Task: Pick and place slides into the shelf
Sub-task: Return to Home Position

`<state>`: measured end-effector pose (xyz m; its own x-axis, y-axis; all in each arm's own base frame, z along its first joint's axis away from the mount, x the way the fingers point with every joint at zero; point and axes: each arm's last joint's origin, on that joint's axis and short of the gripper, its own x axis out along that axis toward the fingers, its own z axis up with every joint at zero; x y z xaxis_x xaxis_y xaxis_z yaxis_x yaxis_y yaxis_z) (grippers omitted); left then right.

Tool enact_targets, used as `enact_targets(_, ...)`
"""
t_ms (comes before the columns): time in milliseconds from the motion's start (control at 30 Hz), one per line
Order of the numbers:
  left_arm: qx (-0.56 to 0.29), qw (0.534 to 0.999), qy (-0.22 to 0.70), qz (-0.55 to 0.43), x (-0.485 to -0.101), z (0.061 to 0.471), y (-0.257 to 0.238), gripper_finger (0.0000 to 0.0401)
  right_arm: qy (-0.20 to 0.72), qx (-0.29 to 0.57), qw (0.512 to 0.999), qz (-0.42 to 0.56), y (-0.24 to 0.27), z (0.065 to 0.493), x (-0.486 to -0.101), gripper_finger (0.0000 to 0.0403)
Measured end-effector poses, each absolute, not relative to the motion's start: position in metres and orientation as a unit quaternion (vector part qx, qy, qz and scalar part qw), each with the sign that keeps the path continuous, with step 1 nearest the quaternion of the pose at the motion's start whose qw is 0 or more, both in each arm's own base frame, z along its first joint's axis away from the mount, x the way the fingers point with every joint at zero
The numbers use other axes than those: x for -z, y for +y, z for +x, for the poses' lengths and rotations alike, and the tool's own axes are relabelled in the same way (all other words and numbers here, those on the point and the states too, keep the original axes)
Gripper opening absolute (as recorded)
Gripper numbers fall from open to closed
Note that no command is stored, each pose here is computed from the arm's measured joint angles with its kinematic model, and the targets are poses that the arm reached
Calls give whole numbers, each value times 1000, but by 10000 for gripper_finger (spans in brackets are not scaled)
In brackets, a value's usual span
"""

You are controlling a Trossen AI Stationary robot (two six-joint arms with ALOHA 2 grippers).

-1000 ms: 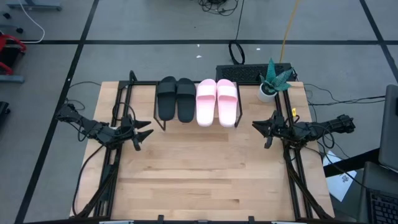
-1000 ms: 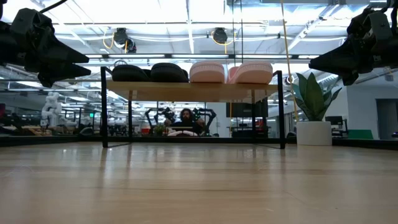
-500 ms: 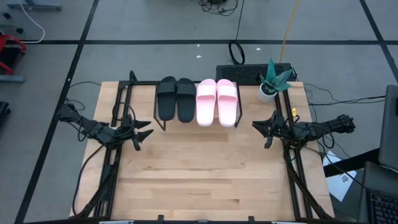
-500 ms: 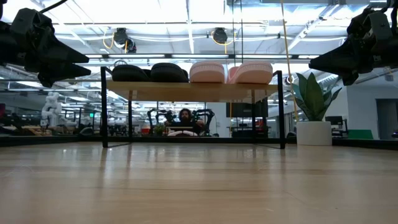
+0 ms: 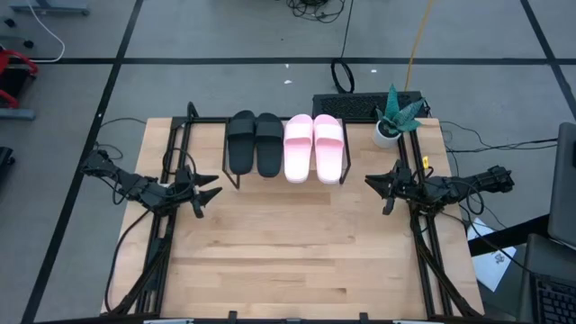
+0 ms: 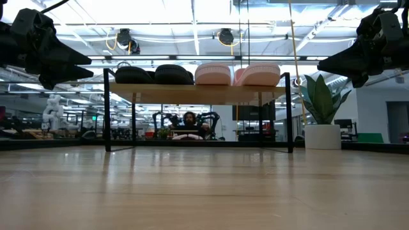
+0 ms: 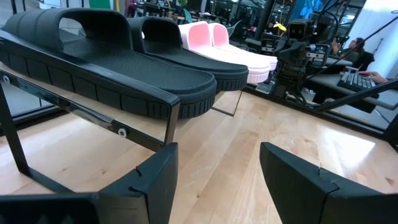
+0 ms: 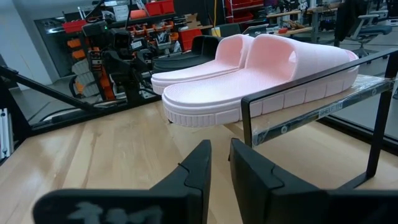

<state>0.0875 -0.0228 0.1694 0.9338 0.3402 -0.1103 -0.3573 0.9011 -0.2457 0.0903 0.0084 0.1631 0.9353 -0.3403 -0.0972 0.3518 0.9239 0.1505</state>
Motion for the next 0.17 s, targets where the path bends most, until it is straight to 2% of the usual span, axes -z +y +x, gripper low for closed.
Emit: enact_targets(167,-179,974,32,-134,-169,88,-23,225,35,177,980,83,8,90,-163,47)
